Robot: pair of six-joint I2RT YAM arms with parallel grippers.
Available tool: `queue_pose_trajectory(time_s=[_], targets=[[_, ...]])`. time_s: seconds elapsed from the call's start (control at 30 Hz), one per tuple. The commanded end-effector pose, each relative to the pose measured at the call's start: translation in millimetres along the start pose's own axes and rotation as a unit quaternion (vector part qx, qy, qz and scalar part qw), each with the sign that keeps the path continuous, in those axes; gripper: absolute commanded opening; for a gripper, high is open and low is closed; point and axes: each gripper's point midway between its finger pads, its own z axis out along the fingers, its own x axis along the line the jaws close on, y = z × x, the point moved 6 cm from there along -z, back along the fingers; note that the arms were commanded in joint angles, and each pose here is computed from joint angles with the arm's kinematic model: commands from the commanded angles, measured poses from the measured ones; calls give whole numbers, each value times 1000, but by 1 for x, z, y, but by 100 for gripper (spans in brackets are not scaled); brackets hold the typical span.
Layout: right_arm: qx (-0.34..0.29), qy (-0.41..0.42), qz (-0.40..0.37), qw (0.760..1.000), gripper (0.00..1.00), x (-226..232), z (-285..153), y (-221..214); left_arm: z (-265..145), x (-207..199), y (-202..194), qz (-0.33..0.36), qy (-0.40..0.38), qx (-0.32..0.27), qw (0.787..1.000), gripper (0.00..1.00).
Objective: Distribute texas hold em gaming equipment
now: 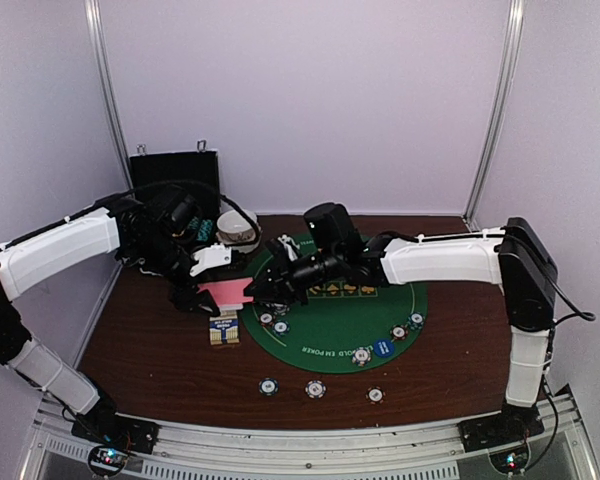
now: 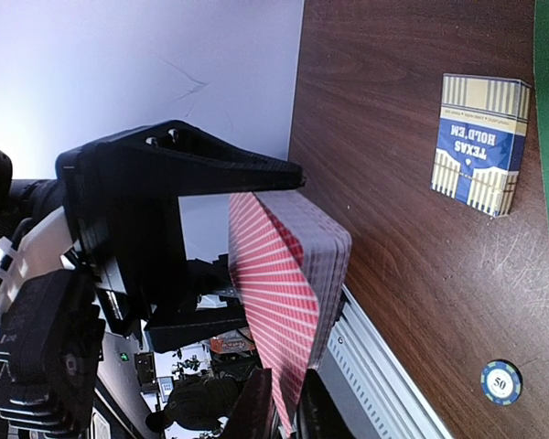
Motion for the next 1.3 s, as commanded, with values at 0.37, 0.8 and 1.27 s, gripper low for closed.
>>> queue_pose_trajectory(time_s=[0.37,0.8,1.27], targets=[[2,41,4,999,17,13,0,5,-4,5,1,1,21,-12,1000,0],[-6,50,8,999,0,12,-3,12,-3,7,-4,-2,26,-3,1000,0],[-57,25,19,998,0,-17,-67,47,-18,22,-25,-43,48,4,998,0]])
